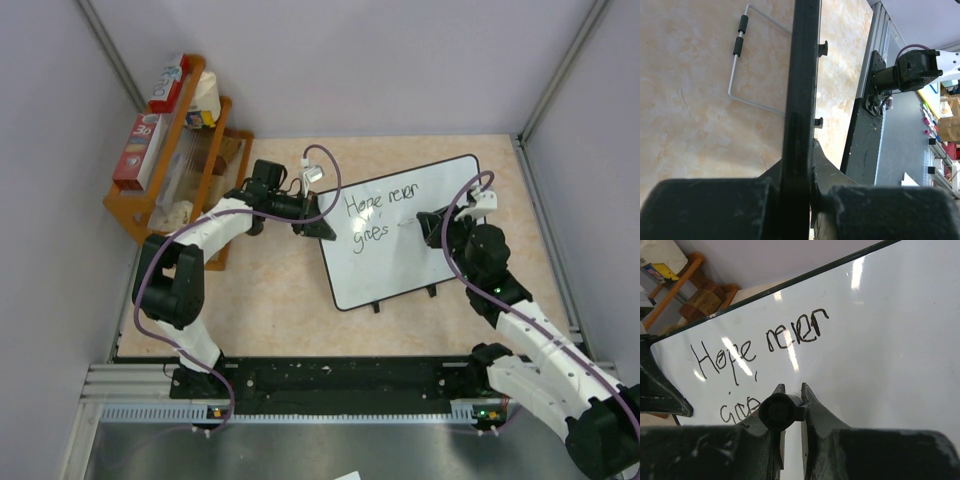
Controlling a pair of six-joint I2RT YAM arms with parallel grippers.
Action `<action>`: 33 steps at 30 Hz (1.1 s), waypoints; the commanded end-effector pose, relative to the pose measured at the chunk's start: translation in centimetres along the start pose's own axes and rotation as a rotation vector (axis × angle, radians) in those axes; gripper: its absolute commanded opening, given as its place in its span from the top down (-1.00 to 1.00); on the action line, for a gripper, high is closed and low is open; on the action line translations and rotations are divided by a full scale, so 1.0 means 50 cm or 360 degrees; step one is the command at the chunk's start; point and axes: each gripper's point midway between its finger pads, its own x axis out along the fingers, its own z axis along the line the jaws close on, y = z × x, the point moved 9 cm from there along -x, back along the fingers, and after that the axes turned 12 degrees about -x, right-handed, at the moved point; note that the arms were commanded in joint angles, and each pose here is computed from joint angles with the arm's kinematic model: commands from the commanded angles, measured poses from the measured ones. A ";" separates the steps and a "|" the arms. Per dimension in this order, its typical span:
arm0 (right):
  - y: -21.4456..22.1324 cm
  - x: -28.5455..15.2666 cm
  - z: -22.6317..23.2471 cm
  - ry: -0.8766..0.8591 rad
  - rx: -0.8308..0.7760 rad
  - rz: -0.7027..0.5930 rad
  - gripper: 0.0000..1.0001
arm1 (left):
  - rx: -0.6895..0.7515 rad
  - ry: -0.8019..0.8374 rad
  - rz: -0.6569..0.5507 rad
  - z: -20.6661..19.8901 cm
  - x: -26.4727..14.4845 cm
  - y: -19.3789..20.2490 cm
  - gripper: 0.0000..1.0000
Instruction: Write a sentence on the whiteboard
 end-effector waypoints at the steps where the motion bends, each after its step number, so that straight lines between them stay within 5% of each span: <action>1: -0.025 0.009 0.002 -0.0008 0.0022 -0.0072 1.00 | 0.0116 -0.0551 0.0156 0.100 0.021 0.062 1.00; 33: 0.040 -0.021 -0.024 0.0098 -0.0014 0.0062 1.00 | 0.0119 -0.0560 0.0159 0.098 0.019 0.063 1.00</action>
